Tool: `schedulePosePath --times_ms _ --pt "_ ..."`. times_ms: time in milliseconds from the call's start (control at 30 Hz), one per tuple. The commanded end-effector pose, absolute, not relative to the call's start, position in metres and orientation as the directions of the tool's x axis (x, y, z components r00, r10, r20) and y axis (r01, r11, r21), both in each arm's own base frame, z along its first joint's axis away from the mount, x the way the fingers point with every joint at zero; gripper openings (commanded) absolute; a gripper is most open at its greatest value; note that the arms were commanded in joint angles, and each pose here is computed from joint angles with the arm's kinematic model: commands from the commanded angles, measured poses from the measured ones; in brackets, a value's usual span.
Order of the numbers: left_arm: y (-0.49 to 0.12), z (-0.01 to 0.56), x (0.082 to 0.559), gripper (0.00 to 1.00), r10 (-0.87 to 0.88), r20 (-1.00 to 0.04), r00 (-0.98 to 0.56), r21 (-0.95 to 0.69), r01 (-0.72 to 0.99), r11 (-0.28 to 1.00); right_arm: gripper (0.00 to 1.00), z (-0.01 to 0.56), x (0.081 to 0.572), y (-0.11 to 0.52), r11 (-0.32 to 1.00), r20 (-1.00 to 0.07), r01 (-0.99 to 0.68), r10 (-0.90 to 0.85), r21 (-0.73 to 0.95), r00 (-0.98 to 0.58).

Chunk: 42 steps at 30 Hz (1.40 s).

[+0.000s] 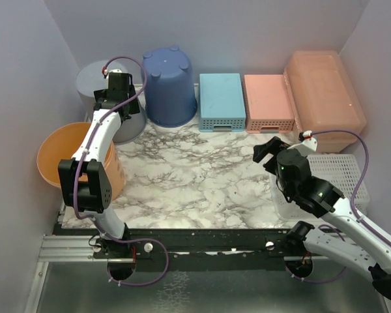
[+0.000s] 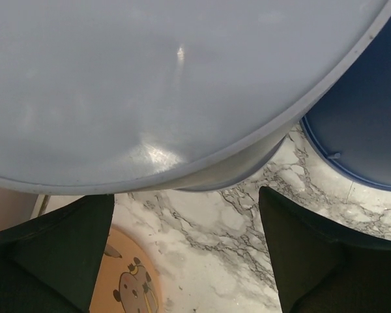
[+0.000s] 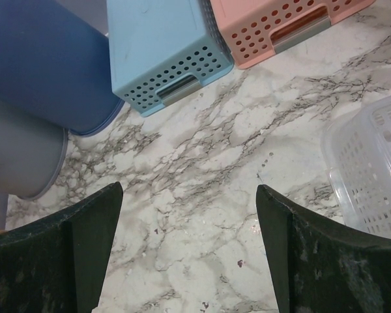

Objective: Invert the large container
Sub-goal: Move the container to the center of the board.

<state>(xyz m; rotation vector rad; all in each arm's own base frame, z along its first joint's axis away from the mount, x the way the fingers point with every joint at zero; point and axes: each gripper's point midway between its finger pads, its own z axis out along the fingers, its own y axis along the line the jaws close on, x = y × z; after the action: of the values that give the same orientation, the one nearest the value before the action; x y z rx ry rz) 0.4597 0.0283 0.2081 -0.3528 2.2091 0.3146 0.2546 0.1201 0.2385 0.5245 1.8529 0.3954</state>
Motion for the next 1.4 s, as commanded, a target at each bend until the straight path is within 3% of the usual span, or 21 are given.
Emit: schedulePosePath --times_ms 0,300,700,1133,1367 --pt "0.042 0.231 0.453 0.9 -0.155 -0.822 -0.549 0.092 -0.396 0.914 0.87 0.23 0.254 0.123 0.856 -0.799 0.156 0.516 0.492 -0.308" --pt "0.068 0.228 0.479 0.83 -0.202 -0.831 -0.518 0.031 -0.407 0.913 0.87 0.23 0.258 0.13 0.864 -0.803 0.139 0.502 0.484 -0.322" --pt "0.033 0.227 0.538 0.89 -0.168 -0.845 -0.508 -0.075 -0.2 0.977 0.88 0.229 0.251 0.126 0.854 -0.789 0.147 0.518 0.499 -0.33" --pt "0.049 0.222 0.555 0.91 -0.194 -0.852 -0.486 -0.091 -0.227 0.97 0.88 0.23 0.256 0.141 0.862 -0.783 0.111 0.498 0.495 -0.372" --pt "0.032 0.224 0.562 0.94 -0.213 -0.85 -0.481 -0.159 -0.151 0.976 0.88 0.229 0.255 0.145 0.858 -0.774 0.103 0.501 0.504 -0.386"
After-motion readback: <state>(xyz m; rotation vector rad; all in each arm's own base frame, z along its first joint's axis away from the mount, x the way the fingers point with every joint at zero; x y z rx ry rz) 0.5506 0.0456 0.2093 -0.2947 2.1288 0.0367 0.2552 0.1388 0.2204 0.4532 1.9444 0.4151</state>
